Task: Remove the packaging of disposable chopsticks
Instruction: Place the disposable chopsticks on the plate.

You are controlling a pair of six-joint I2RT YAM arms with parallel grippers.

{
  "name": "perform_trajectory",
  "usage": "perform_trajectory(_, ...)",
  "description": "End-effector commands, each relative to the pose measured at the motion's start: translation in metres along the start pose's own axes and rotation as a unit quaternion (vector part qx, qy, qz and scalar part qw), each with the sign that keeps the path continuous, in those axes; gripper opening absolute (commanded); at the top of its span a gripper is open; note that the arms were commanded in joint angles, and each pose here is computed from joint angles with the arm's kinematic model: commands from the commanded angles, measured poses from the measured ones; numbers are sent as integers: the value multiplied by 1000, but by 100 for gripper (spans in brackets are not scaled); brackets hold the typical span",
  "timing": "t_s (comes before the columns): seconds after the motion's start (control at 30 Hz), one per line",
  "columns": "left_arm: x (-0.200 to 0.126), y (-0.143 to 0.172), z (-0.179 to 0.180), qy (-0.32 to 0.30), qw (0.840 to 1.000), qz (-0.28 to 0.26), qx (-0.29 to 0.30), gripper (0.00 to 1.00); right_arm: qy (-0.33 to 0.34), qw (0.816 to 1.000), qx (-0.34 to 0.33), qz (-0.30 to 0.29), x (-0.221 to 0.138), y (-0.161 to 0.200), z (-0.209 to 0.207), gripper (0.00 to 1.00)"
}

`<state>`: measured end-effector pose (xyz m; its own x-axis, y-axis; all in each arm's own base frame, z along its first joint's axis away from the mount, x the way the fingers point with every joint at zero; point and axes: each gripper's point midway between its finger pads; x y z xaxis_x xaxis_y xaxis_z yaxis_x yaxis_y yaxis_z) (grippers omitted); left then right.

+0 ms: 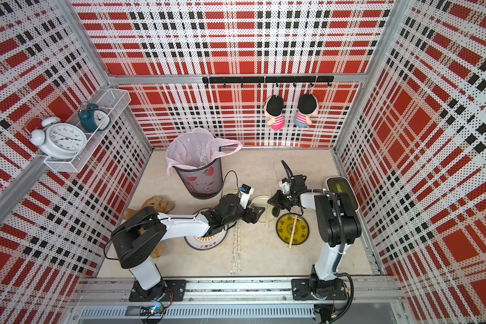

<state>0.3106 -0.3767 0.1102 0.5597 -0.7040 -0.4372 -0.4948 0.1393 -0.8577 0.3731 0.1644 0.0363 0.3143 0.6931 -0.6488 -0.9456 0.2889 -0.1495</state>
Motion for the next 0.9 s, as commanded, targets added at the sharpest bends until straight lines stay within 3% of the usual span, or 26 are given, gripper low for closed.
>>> perform_trajectory(0.0,-6,-9,0,8,1000,-18,-6,87,4,1000,-6,-9,-1,-8,-1,16)
perform_trajectory(0.87,-16,-16,0,11,999,-31,-9,88,-1,999,-24,-31,-17,-11,13,22)
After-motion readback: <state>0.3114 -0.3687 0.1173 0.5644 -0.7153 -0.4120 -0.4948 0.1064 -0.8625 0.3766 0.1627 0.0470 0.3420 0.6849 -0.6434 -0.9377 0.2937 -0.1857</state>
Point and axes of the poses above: each gripper's point midway between its finger pads, its own x axis out along the fingers, its own z axis along the line the jaws close on, y = z × x, and after that the axes turned 4 degrees about x, right-handed
